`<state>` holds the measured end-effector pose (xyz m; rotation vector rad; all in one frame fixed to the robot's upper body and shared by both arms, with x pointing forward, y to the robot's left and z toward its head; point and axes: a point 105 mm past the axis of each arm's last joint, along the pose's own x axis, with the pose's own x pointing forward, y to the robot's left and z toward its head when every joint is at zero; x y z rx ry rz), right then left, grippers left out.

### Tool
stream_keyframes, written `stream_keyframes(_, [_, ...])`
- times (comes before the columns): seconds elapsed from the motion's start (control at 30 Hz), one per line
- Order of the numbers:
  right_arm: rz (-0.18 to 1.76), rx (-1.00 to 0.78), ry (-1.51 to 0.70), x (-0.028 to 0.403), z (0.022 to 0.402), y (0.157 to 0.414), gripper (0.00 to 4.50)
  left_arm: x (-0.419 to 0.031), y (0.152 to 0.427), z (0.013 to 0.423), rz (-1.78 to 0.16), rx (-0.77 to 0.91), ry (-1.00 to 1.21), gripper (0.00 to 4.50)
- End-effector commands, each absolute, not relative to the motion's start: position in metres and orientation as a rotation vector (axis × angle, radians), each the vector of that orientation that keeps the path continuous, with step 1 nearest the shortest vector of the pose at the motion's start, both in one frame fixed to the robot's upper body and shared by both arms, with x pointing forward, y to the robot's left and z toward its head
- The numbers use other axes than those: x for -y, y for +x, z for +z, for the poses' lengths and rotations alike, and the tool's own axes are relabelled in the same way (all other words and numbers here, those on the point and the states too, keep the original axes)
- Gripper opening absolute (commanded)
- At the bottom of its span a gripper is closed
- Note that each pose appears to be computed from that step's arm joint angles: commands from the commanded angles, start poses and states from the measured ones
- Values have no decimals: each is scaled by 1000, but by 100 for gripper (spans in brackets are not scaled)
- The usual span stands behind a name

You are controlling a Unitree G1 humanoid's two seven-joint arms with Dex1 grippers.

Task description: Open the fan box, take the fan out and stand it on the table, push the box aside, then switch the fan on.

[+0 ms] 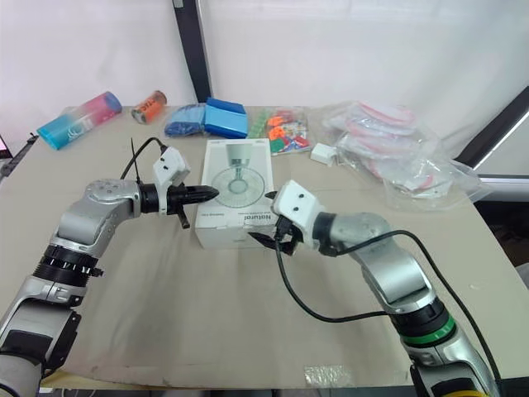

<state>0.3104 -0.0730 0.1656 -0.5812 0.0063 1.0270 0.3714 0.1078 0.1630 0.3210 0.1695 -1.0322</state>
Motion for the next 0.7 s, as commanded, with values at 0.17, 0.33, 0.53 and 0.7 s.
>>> stream_keyframes(0.17, [1040, 65, -622, 58, 177, 316, 450, -109, 367, 153, -1024, -196, 330, 8])
stream_keyframes(0.33, [1019, 53, -642, 59, 175, 323, 450, -108, 366, 154, -1018, -185, 326, 8])
stream_keyframes(0.53, [976, 44, -586, 64, 182, 332, 450, -108, 363, 152, -1020, -178, 327, 8])
stream_keyframes(0.7, [986, 58, -482, 64, 197, 331, 450, -106, 362, 150, -1024, -177, 331, 8])
